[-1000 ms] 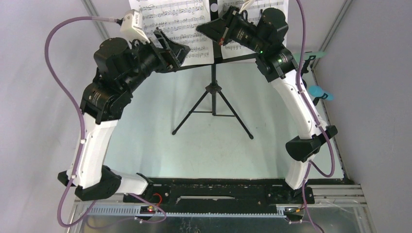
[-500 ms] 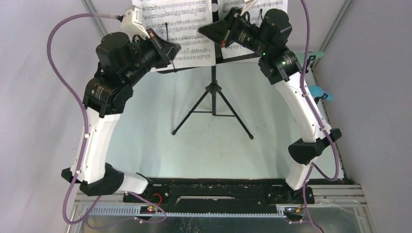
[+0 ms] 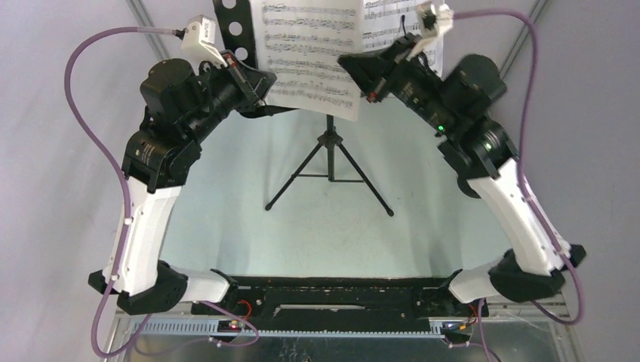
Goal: Pack up the instrument practice props
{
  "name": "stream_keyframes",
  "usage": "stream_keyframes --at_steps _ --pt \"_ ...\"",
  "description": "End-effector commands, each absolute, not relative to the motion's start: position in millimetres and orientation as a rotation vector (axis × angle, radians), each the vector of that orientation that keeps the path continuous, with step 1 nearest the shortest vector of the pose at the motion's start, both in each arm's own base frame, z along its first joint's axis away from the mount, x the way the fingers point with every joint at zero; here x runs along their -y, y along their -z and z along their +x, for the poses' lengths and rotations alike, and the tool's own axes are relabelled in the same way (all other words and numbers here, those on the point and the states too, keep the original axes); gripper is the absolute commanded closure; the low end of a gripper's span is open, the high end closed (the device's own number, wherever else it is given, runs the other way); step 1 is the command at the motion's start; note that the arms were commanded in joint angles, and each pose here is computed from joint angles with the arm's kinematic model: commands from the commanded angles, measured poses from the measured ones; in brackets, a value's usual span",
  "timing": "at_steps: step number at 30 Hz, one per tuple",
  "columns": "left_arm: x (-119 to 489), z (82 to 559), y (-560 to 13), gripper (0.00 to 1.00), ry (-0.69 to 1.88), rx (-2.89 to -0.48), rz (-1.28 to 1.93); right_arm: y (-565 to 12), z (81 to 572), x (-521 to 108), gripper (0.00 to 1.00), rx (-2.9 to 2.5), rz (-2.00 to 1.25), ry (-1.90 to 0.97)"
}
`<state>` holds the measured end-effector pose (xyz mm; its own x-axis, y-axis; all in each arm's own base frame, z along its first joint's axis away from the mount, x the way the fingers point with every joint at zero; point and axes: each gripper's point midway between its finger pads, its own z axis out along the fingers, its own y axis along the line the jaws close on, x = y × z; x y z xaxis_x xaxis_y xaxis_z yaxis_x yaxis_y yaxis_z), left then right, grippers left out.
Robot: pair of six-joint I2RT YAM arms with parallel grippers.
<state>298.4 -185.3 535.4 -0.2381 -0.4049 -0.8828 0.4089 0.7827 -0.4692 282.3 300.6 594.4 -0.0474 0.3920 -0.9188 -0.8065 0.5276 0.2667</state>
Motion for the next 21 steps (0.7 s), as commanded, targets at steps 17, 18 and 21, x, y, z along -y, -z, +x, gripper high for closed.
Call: stream_keyframes --at_steps 17,18,21 --pt "161 254 -564 0.17 0.748 -1.509 0.075 -420 171 -186 1.0 -1.574 -0.271 -0.891" --pt "158 251 -561 0.13 0.739 -1.514 0.079 -407 169 -186 1.0 -1.612 -0.264 -0.895" --pt "141 238 -553 0.03 0.686 -1.513 0.053 -373 167 -186 1.0 -1.698 -0.252 -0.888"
